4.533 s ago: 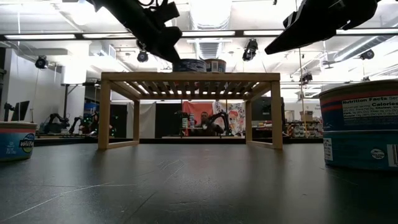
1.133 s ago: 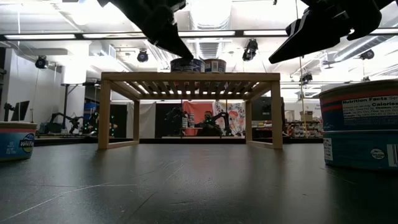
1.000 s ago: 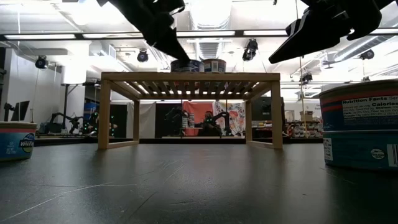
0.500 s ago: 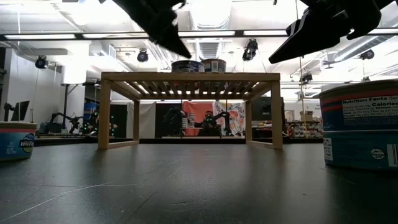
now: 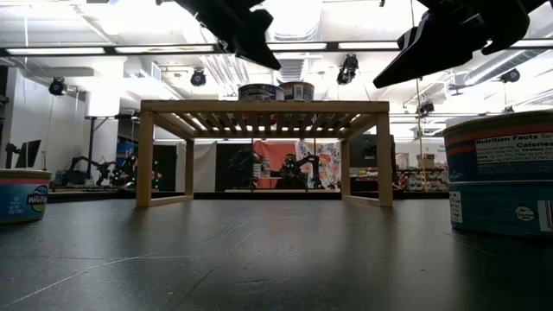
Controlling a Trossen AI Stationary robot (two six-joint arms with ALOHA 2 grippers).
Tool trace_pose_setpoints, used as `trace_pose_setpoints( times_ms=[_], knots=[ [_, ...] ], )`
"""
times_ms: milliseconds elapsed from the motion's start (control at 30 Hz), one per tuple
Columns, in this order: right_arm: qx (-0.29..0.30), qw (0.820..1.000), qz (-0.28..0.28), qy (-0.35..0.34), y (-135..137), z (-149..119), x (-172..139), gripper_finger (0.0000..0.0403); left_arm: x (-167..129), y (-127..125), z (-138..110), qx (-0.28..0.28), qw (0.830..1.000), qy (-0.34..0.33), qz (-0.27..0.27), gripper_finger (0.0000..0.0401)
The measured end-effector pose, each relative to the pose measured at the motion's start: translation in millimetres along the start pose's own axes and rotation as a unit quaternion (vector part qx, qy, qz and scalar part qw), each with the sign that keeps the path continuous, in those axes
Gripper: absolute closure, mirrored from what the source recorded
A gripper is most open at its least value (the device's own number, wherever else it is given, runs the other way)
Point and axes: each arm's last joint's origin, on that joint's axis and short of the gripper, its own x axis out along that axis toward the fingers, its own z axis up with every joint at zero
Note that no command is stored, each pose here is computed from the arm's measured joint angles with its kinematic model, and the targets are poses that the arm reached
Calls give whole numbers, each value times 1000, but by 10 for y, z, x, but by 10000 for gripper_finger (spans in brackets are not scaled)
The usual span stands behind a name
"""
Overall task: Stack canned seafood by type on shelf
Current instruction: Put the blue tuna can on the shelf aligned with the other red tuna can
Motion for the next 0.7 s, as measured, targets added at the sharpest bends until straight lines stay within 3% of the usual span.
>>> trace_pose_setpoints(
  times_ms=[400,700],
  knots=[
    [-1,1000,0,1,1,-2,0,364,81,-27,-102,34,993,101,45,401],
    [-1,1000,0,1,0,-2,0,364,60,-17,-120,43,991,122,46,401]
  ],
)
